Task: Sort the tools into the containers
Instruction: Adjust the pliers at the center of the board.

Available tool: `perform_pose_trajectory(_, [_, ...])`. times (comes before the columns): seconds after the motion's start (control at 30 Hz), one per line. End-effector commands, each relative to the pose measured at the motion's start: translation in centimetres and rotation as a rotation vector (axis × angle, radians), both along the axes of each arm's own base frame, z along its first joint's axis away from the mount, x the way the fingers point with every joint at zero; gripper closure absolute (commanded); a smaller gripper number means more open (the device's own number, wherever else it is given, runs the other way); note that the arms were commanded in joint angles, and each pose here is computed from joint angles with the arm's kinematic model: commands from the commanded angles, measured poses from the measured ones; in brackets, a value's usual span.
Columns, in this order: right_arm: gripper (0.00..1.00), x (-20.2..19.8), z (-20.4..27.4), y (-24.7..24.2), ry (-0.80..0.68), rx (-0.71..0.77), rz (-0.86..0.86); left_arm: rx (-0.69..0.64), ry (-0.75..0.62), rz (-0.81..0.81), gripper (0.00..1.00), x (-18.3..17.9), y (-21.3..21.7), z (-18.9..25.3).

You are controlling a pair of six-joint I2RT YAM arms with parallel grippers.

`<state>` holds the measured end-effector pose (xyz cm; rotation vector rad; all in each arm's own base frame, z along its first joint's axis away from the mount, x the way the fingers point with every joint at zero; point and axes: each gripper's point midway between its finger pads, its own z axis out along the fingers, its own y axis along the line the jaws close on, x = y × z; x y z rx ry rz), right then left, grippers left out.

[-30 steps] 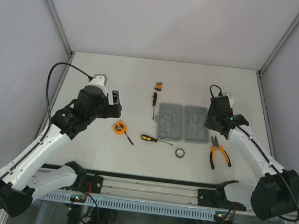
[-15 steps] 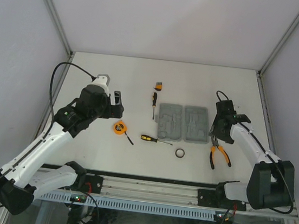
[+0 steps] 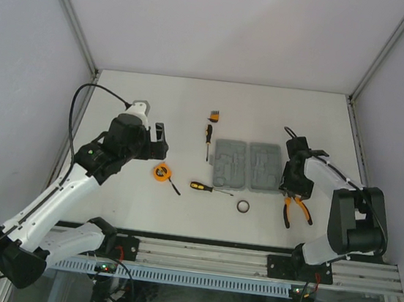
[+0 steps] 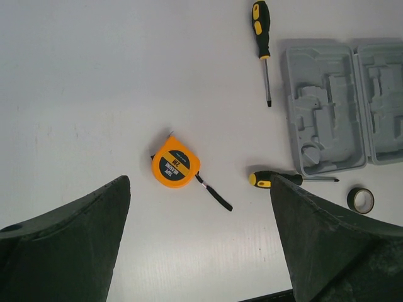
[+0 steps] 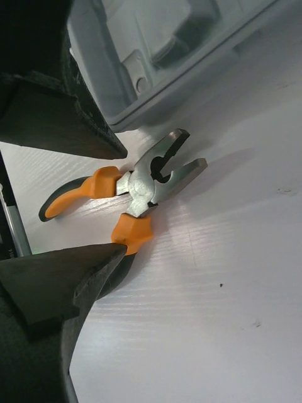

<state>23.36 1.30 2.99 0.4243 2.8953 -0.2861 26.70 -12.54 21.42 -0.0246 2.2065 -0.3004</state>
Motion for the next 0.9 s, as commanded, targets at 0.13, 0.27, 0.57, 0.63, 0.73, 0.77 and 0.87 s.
perform_pose_trajectory(0.13, [0.53,2.4,-0.5,-0.5,-0.016,0.000,0.013,-0.006,-0.010,-0.020,0.06,0.3,-0.3,-0.3])
perform_pose_trajectory(0.27, [0.58,2.9,-1.0,-0.6,-0.016,0.012,0.008,-0.009,-0.004,-0.028,0.06,0.3,-0.5,-0.4])
perform_pose_trajectory(0.57, [0.76,4.0,-0.3,-1.1,-0.058,0.015,-0.013,-0.014,0.004,-0.007,0.07,0.7,0.1,-0.6])
perform_pose_trajectory(0.63, [0.69,4.2,0.1,-0.9,-0.078,0.026,-0.012,-0.015,0.005,-0.006,0.07,0.8,0.1,-0.6])
perform_pose_trajectory(0.73, [0.62,4.5,1.0,-0.6,-0.107,0.039,-0.004,-0.018,0.007,-0.006,0.07,0.8,0.1,-0.6])
perform_pose_trajectory(0.77, [0.61,4.7,1.3,-0.5,-0.116,0.046,0.001,-0.019,0.009,-0.006,0.07,0.8,0.1,-0.7])
perform_pose_trajectory(0.87, [0.60,5.0,1.9,-0.3,-0.130,0.050,0.008,-0.019,0.012,-0.008,0.07,0.8,0.0,-0.8])
